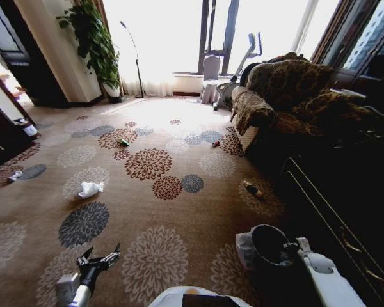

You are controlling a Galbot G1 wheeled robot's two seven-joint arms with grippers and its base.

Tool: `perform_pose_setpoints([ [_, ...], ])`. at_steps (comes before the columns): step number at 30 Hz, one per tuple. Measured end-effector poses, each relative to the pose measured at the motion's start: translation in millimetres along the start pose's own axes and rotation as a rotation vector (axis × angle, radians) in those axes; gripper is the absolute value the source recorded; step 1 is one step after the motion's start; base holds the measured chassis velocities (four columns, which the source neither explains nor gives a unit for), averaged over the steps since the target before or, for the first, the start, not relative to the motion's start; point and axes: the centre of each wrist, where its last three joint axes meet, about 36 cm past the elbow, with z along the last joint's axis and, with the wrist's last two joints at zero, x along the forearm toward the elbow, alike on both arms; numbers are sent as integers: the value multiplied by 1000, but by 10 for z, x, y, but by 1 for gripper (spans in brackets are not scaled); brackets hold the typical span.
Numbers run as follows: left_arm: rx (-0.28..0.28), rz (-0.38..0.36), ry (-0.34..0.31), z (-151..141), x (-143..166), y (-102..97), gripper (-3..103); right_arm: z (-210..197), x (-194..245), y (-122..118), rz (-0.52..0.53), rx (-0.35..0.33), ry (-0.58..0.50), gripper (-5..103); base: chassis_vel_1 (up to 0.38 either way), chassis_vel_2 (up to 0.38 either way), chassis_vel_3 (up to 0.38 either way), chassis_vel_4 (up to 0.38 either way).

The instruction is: Pick up the trash from the ground and place it into the trash bin.

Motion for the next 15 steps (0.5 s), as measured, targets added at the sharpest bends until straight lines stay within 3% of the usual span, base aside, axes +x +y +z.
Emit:
perform_pose_setpoints([
  [5, 8, 24, -12, 12, -137, -47, 100, -16, 165, 20, -23, -23, -47, 5, 0, 0, 0, 0],
  [9, 27, 54, -61, -66, -380, -110, 100, -47, 395, 98, -35, -37, -108, 2, 0, 0, 0, 0],
  [15, 43, 79, -86, -64, -605, -167, 100, -58, 539, 144, -8, -19, -120, 0, 0, 0, 0, 0],
])
